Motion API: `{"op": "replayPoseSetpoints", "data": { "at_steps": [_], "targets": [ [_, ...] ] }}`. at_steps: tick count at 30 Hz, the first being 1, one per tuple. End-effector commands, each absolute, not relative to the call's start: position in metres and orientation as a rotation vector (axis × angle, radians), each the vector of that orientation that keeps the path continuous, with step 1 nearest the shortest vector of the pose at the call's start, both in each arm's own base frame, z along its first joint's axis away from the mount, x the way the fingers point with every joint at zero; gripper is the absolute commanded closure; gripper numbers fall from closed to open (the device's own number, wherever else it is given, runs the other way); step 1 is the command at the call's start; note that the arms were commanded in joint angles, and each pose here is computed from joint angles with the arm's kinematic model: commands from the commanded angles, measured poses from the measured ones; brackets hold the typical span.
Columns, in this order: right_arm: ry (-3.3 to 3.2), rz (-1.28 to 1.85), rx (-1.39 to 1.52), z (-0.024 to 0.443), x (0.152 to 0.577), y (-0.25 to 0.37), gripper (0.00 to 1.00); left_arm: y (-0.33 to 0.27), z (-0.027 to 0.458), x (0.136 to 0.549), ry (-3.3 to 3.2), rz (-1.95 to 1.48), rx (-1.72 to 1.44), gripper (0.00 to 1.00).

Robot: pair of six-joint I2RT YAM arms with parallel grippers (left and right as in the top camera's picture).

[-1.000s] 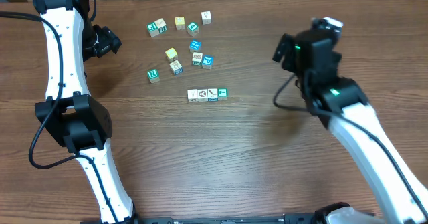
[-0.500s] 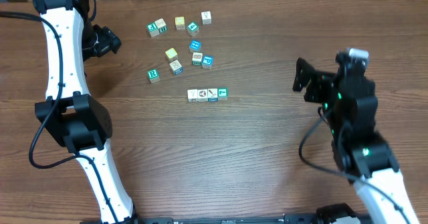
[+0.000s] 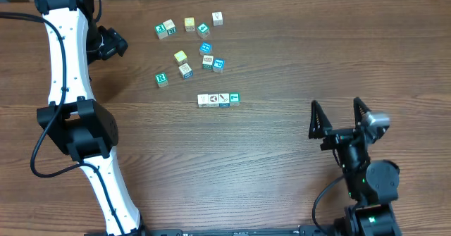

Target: Form a horizontal line

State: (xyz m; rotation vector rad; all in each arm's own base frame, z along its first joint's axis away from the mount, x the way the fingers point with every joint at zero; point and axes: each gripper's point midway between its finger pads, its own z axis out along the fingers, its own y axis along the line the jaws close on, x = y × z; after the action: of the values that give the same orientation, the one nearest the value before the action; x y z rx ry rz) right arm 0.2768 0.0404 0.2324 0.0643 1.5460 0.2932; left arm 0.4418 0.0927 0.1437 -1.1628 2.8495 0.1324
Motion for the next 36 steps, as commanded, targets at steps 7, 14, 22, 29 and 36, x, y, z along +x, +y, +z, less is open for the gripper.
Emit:
{"op": "replayPoseSetpoints", "data": {
  "at_steps": [7, 14, 22, 29, 36],
  "targets": [
    [1.498, 0.289, 0.057, 0.204, 0.258, 0.036, 0.00, 0.090, 0.146, 0.441, 2.849, 0.135, -1.156, 0.00],
    [1.568, 0.281, 0.061, 0.179, 0.250, 0.035, 0.00, 0.090, 0.146, 0.441, 2.850, 0.135, -1.156, 0.00],
    [1.600, 0.252, 0.029, 0.170, 0.244, 0.035, 0.00, 0.090, 0.146, 0.441, 2.850, 0.135, -1.156, 0.00],
    [1.600, 0.259, 0.023, 0.170, 0.244, 0.036, 0.00, 0.090, 0.146, 0.441, 2.849, 0.135, -1.156, 0.00],
    [1.601, 0.259, 0.023, 0.170, 0.244, 0.036, 0.00, 0.090, 0.146, 0.441, 2.849, 0.135, -1.156, 0.00]
  ]
}}
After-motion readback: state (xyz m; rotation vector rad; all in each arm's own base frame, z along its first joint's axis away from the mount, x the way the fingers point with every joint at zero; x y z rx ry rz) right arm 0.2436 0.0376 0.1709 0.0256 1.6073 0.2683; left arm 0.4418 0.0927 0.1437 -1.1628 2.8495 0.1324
